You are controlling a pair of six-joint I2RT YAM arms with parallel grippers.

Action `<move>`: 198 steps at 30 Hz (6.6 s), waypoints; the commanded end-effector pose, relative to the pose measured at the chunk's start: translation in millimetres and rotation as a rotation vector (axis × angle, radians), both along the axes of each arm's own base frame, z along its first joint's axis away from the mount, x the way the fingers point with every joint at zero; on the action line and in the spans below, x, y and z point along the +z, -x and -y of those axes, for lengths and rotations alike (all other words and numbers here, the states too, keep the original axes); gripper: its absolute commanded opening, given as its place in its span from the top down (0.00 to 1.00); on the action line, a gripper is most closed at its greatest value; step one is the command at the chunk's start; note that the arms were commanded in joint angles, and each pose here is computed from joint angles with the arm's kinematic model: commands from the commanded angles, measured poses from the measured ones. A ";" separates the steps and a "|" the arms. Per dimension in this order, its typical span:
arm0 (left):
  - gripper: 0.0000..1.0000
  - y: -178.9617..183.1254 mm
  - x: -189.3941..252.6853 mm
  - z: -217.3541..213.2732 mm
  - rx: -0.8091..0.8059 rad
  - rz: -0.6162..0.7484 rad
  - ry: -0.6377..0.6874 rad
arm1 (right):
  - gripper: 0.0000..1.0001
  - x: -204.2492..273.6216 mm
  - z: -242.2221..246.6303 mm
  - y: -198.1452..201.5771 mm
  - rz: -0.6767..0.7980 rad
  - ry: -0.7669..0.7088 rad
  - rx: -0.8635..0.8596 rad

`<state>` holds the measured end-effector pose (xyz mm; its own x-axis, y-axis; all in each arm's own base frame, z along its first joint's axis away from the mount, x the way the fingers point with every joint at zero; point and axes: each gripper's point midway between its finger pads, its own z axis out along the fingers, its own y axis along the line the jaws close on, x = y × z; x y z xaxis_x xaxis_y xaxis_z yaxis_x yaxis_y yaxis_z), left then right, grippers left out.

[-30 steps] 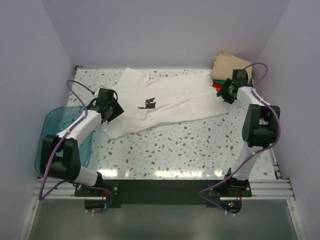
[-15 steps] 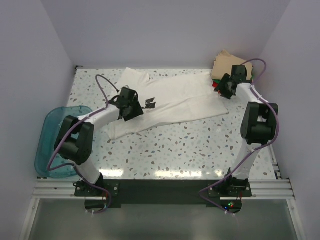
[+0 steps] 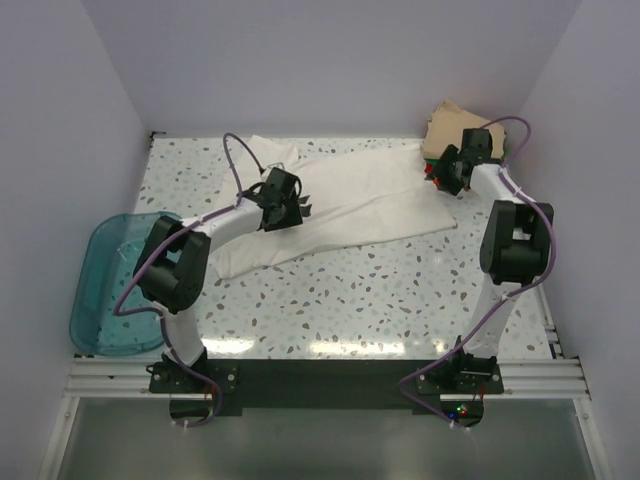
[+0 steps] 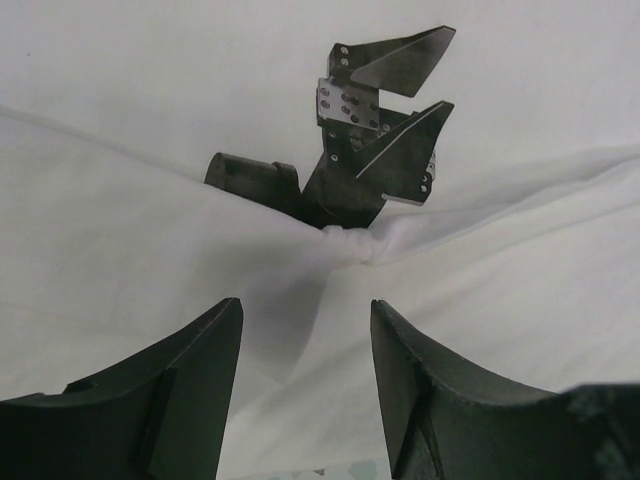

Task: Fold and stack the t-shirts
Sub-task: Flatten the tshirt out

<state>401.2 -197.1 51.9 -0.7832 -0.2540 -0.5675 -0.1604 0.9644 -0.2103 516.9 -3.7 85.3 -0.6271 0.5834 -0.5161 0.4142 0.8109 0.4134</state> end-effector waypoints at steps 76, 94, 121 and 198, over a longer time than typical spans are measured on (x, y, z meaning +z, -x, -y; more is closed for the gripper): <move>1.00 13.9 6.1 -7.2 -0.083 0.022 -0.152 | 0.50 -33.3 8.0 -58.1 0.032 0.198 -0.010; 1.00 14.7 6.0 -5.9 -0.088 0.021 -0.144 | 0.56 -19.2 14.1 -40.5 -0.008 0.378 -0.030; 1.00 25.4 11.1 -8.4 -0.096 0.019 -0.126 | 1.00 3.2 12.6 -22.1 -0.022 0.386 -0.041; 0.61 142.4 2.2 -9.1 -0.028 0.044 -0.145 | 1.00 18.5 18.8 190.8 0.000 0.238 -0.075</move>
<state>241.5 -180.4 41.7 -0.7955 -0.1300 -0.5919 -0.1251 0.9909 -0.0495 312.8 -23.5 94.0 -0.6233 0.4832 -0.6148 0.4872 0.8550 0.1779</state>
